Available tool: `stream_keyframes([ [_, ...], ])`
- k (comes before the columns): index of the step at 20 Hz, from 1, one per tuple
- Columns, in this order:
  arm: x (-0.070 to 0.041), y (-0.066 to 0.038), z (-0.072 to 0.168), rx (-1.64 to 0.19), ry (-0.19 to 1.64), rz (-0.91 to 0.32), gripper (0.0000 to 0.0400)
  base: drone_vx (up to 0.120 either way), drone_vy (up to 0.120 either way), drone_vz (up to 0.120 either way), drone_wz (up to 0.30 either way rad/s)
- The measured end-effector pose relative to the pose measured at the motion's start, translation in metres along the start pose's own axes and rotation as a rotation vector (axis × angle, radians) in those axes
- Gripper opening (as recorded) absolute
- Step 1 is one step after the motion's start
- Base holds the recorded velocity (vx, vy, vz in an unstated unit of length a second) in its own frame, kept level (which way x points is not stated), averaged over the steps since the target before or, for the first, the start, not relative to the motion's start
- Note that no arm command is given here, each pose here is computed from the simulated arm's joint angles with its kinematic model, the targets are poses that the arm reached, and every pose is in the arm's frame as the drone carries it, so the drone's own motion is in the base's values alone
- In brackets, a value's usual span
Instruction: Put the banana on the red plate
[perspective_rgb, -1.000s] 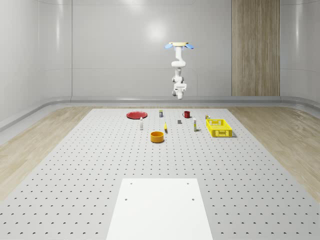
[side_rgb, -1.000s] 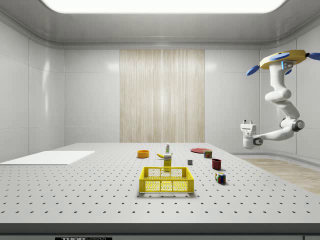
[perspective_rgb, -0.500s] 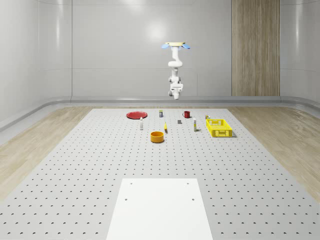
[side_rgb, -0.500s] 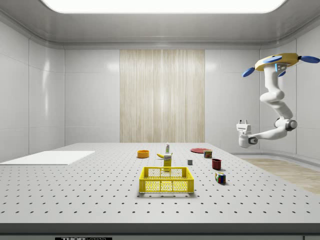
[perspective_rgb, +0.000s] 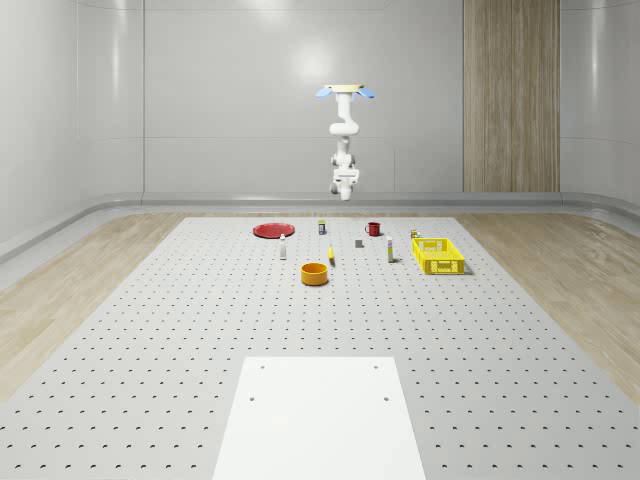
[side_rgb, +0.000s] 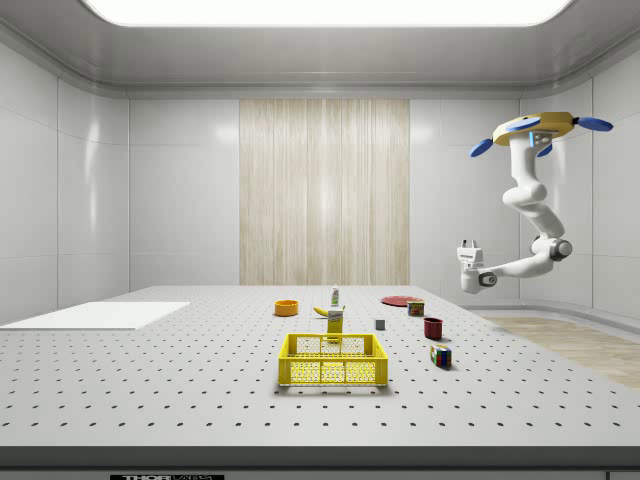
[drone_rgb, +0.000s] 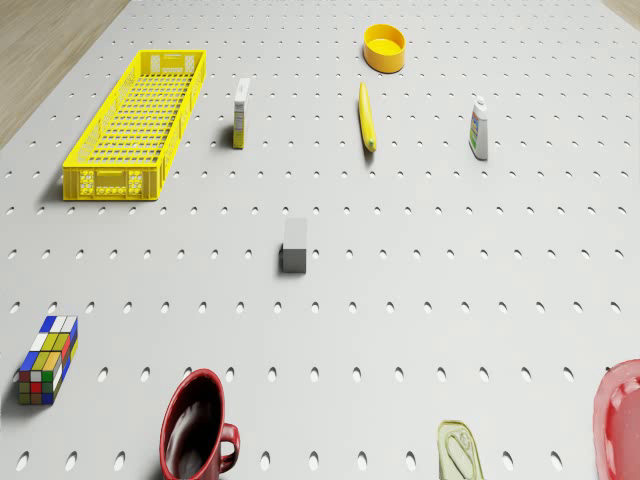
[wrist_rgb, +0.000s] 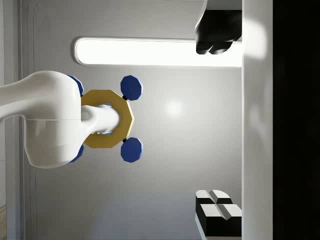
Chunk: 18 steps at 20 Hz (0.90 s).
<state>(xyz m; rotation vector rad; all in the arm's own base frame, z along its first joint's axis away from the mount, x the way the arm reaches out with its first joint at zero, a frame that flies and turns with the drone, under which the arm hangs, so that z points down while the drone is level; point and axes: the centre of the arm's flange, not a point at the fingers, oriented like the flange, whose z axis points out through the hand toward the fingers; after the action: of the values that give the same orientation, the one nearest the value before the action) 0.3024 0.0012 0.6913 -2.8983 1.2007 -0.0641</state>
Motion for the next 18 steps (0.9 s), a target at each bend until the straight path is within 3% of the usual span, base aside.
stream_keyframes([
  [11,-0.005,-0.004,0.0,-0.041,0.053,-0.001,0.04,0.12,-0.12,0.0,0.0],
  [18,-0.018,-0.016,0.003,-0.162,0.181,-0.003,0.04,0.12,-0.12,0.0,0.0],
])
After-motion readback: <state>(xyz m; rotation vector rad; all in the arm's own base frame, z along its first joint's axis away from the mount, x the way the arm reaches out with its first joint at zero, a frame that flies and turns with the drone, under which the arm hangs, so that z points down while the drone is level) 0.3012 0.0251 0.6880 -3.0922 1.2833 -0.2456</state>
